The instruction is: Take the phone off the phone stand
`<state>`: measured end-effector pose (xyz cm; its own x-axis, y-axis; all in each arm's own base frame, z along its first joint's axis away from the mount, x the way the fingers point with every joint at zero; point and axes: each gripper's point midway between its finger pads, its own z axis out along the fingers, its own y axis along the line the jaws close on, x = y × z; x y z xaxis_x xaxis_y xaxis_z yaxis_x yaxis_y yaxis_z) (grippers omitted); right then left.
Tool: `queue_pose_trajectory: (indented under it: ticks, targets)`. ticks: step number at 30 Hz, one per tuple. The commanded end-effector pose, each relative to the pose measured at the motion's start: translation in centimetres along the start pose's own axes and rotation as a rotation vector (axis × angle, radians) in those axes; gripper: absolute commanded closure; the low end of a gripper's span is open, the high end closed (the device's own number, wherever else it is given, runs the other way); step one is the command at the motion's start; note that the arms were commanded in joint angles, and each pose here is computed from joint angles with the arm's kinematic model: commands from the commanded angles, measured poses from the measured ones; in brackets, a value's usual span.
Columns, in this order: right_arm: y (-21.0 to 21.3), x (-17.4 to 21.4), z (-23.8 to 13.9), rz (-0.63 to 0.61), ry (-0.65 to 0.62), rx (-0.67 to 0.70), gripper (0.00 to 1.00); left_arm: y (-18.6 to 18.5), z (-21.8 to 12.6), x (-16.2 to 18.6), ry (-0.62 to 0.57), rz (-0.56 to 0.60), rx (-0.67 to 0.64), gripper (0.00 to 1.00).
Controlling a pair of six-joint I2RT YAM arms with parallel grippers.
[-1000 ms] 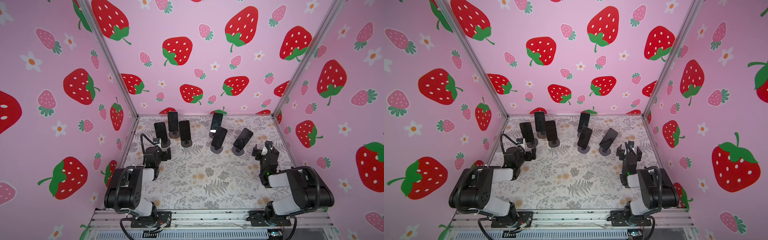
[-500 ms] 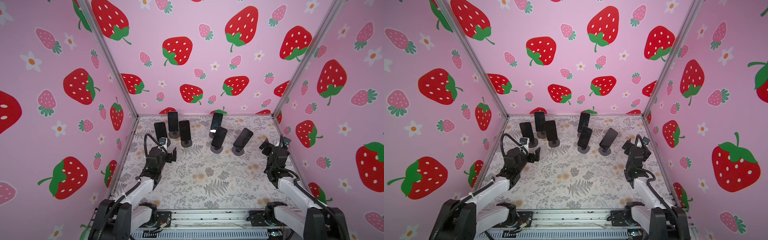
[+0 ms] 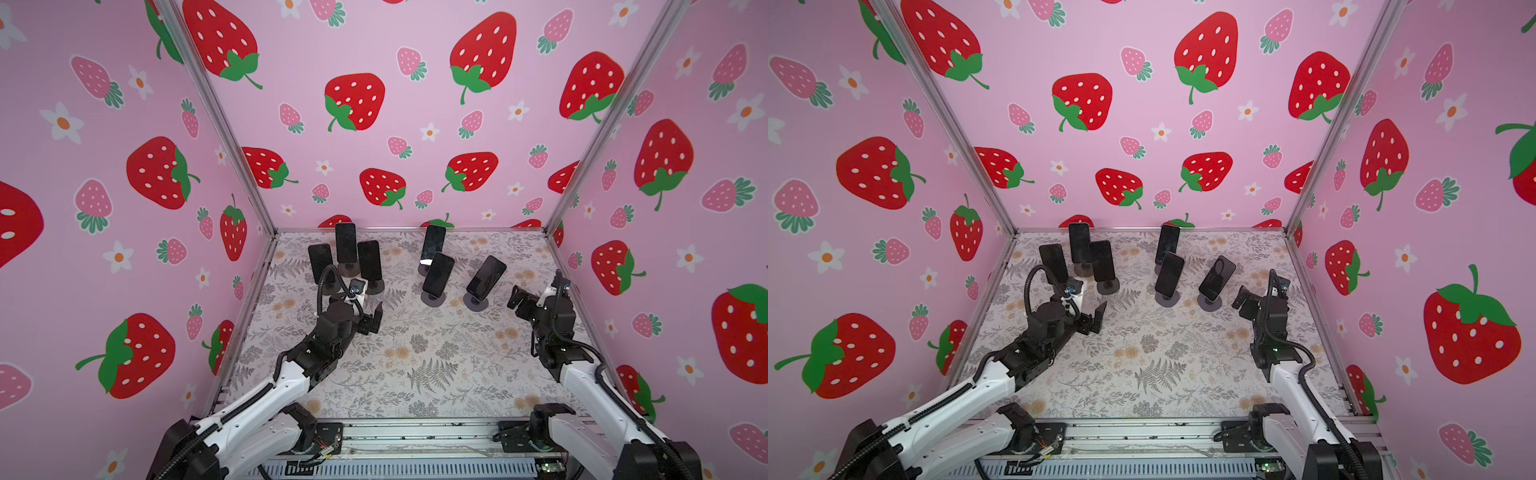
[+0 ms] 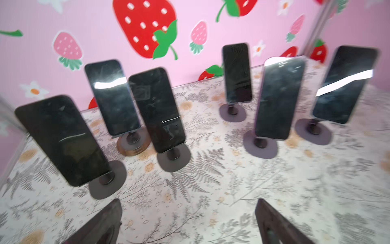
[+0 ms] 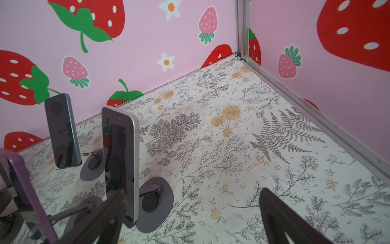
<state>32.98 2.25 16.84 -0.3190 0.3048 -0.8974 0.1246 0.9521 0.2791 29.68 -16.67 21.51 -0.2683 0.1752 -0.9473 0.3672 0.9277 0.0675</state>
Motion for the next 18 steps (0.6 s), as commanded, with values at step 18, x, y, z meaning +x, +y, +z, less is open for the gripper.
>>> queue_pose_trajectory:
  ticks: [18]
  targets:
    - [3.6,7.0,-2.2,-0.136,-0.058,-0.226,0.00,0.7,-2.2,-6.9,0.116,-0.090,-0.074,0.01]
